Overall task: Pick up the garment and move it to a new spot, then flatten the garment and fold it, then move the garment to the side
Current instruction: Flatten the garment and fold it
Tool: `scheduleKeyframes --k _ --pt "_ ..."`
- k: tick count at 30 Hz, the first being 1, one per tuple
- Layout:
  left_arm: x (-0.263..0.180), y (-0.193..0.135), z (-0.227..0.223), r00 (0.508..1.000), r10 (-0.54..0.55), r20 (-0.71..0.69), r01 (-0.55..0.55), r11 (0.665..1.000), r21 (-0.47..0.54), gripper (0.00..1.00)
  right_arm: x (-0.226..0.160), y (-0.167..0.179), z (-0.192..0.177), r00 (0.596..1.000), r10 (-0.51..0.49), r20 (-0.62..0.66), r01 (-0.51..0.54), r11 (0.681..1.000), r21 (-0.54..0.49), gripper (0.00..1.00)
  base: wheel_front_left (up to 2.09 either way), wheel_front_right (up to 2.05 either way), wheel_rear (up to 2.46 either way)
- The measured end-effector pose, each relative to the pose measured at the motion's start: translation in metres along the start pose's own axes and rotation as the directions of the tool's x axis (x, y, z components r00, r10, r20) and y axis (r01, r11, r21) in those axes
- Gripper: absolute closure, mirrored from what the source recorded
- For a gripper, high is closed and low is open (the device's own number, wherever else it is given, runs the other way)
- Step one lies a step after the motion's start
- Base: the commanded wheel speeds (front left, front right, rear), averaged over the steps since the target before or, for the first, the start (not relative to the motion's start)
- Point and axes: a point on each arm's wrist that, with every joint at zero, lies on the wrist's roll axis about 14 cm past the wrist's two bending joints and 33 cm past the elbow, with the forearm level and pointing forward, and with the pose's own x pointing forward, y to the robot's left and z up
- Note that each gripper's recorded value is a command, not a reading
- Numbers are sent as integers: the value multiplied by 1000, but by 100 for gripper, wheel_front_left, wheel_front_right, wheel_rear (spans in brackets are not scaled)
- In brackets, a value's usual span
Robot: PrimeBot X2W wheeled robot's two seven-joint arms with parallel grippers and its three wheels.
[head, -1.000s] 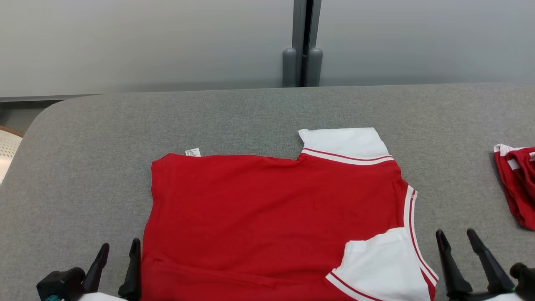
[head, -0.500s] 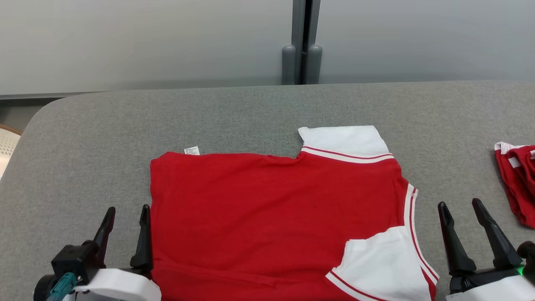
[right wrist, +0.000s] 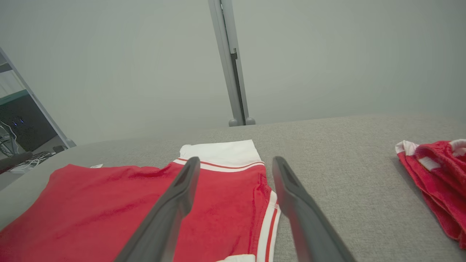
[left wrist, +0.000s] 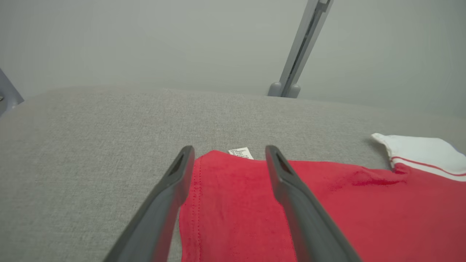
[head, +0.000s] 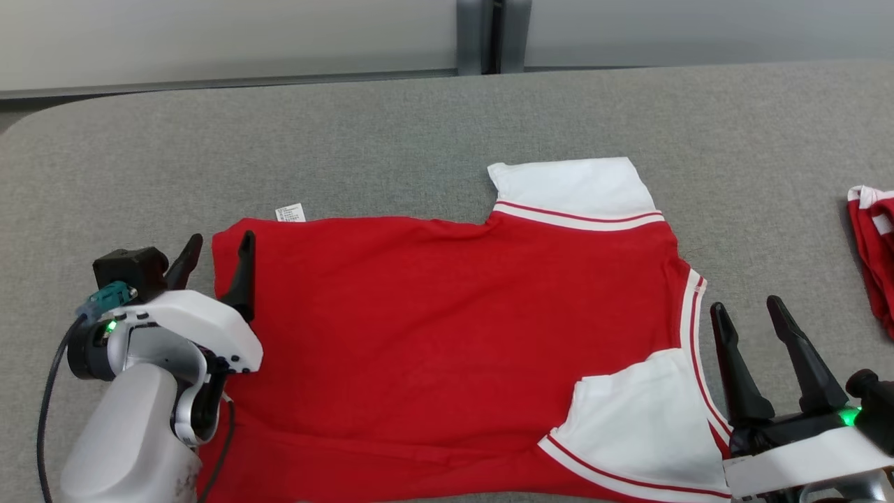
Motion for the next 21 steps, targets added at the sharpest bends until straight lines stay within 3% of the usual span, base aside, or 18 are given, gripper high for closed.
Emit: scheduleKeyframes --k 9,10,11,18,21 --pt "46 17 -57 971 37 -238 -51 997 -51 0 7 -18 -21 998 -50 -42 52 998 39 0 0 0 0" --pt "48 18 -61 966 41 -254 -57 997 -58 55 7 -21 -22 997 -59 -43 61 997 44 0 0 0 0" --pt "50 19 -64 963 45 -264 -64 996 -63 100 6 -23 -25 997 -66 -51 68 997 45 0 0 0 0" --pt "59 22 -63 968 44 -247 -64 995 -73 100 13 -41 -27 994 -94 -53 96 995 38 0 0 0 0" --pt "64 22 -61 972 39 -230 -57 996 -71 100 36 -50 -11 996 -85 -12 85 996 7 0 0 0 0"
